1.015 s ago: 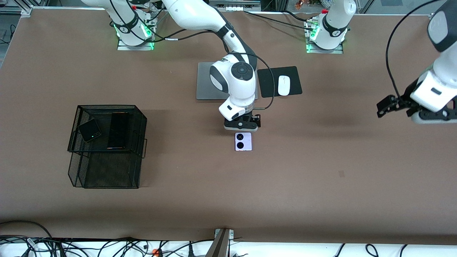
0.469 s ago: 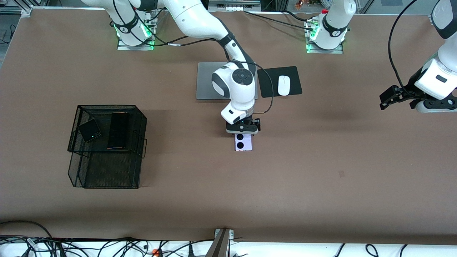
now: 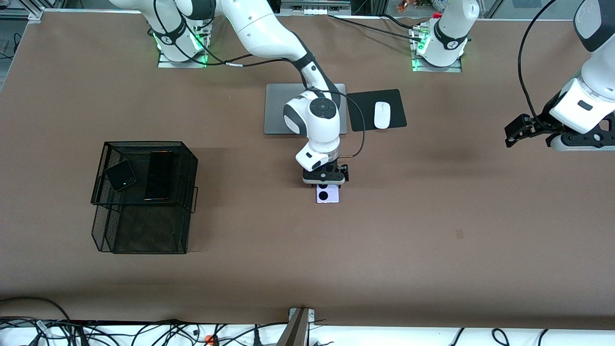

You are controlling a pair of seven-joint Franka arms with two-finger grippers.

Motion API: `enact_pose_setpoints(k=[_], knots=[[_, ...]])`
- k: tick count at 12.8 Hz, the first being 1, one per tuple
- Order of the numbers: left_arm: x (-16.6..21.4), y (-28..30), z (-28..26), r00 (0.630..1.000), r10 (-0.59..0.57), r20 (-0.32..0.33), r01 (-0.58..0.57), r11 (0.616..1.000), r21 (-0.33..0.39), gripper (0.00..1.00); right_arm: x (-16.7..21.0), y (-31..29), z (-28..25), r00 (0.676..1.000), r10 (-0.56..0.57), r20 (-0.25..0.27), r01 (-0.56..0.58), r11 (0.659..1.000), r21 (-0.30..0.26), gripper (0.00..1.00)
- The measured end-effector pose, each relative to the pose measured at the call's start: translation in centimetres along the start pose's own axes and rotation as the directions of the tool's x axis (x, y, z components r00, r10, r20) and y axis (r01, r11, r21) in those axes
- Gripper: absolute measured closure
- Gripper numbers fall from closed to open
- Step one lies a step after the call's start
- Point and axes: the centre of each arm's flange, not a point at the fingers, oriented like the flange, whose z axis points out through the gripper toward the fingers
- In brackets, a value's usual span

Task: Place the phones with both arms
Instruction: 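Lower the right gripper and grasp the white flip phone, then carry the white phone into the mesh basket and release it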

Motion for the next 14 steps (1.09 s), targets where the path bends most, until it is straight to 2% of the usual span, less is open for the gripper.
enact_pose_setpoints(k=[3, 4, 7, 10, 14], knots=[[0.2, 0.0, -0.3, 1.000, 0.000, -0.006, 0.000, 1.000, 0.000, 0.00, -0.2, 0.0, 0.2, 1.000, -0.004, -0.003, 0.004, 1.000, 0.001, 0.04], [0.3, 0.0, -0.5, 1.000, -0.001, -0.007, 0.001, 1.000, -0.001, 0.00, -0.1, -0.1, 0.1, 1.000, -0.006, -0.006, 0.006, 1.000, 0.003, 0.17], [0.6, -0.1, -0.7, 1.000, -0.003, -0.005, 0.002, 1.000, -0.001, 0.00, 0.0, -0.2, -0.1, 1.000, -0.006, -0.006, 0.006, 1.000, 0.001, 0.17], [0.7, -0.1, -0.7, 1.000, -0.002, -0.004, 0.002, 1.000, -0.001, 0.00, 1.5, 0.3, -1.4, 1.000, 0.003, 0.010, -0.002, 0.999, -0.050, 0.17], [0.8, 0.0, -0.6, 1.000, -0.001, -0.003, 0.001, 1.000, -0.001, 0.00, 5.6, 0.5, -9.6, 0.997, 0.048, 0.064, -0.042, 0.995, -0.091, 0.17]])
